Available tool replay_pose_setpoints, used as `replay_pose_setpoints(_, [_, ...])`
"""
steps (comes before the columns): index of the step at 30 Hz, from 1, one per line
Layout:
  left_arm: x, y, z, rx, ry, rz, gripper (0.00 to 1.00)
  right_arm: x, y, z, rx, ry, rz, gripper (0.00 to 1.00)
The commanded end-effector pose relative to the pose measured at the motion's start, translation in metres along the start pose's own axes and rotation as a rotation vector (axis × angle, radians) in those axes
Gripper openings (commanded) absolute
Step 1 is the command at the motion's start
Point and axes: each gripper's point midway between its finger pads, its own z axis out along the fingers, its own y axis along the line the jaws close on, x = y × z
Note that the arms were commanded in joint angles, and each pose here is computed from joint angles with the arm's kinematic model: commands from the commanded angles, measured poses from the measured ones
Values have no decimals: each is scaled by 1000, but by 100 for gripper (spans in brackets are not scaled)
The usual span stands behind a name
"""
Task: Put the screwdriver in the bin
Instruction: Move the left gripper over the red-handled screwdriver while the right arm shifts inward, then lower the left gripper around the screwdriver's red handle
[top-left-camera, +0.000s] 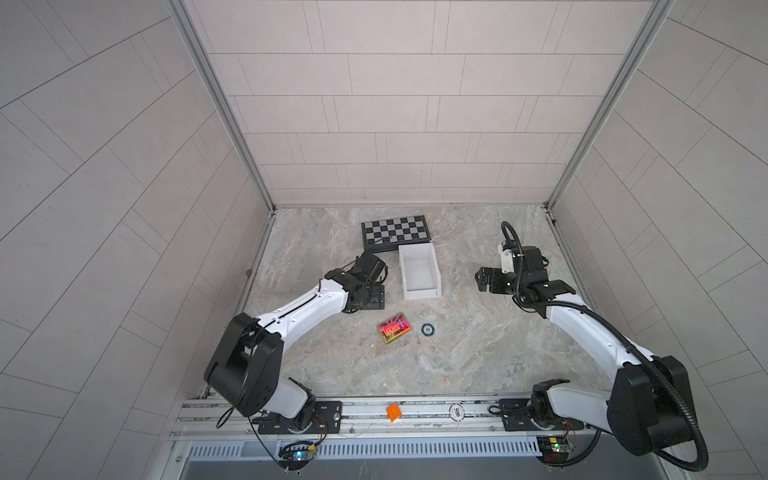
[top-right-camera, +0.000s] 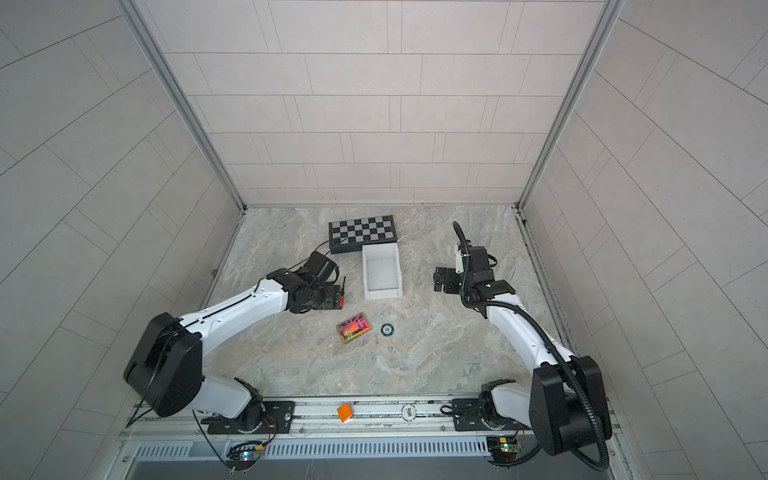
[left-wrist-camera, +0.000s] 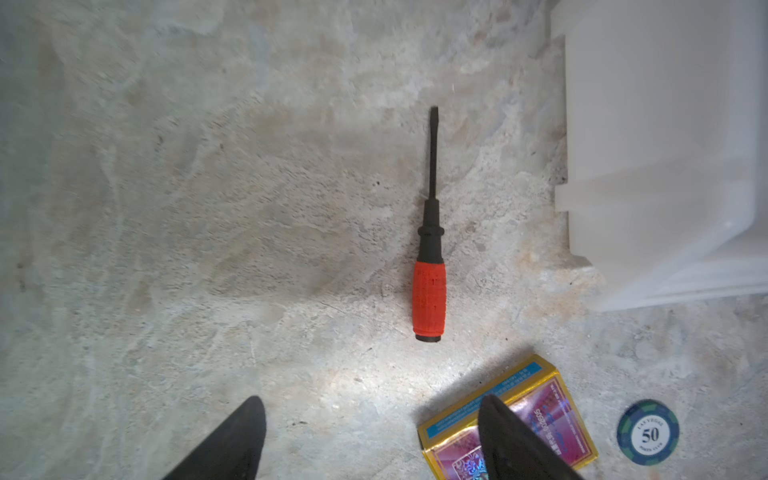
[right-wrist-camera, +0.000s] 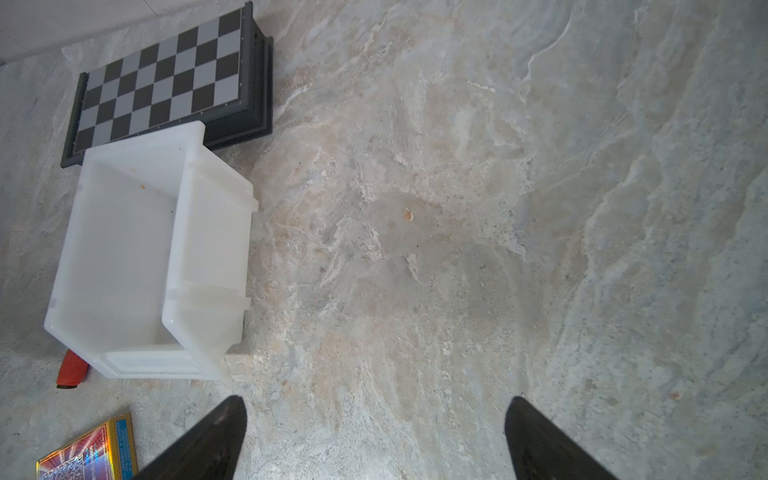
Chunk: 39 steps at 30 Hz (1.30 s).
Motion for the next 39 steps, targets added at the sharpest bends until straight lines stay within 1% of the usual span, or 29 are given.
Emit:
replay_pose_setpoints(1, [6,-8,7,7,49,53,80,10,1,-5,-9,21,29,99])
replay_pose_setpoints(8, [-1,-23,6,25,41,78,78,14,6,-5,-39,32,37,99])
replay_pose_setpoints(12, [1,-30,7,43,39,99,79,3,12,-7,-64,21,10,99])
replay_pose_setpoints(14, [4,-24,7,22,28,70,80,3,20,-9,-91,55,6,99])
replay_pose_setpoints(16, [5,-25,2,39,23,66,81,7,17,-4,-85,69,-44,99])
replay_pose_setpoints(19, [-3,-18,-8,-20,27,141,82,9,12,-3,-59,95,-78,99])
replay_pose_setpoints(21, [-6,-17,-10,-34,23,151,81,10,10,-5,-41,103,-79,99])
replay_pose_setpoints(23, [-4,-19,-8,-19,26,146,81,11,7,-7,-27,97,-87,99])
replay_pose_setpoints(26, [2,-14,4,-53,55,149,80,14,5,-7,-26,83,-99,99])
replay_pose_setpoints(27, [1,-16,9,-53,62,151,78,15,4,-7,-24,86,-98,99])
replay_pose_setpoints(30, [-2,-23,21,-53,80,145,77,15,6,-5,-32,91,-88,99])
replay_pose_setpoints(33, [-10,-28,28,-59,74,135,71,14,9,-3,-47,93,-71,99])
replay_pose_setpoints(39, [-19,-34,39,-74,81,139,65,12,10,-2,-57,87,-55,99])
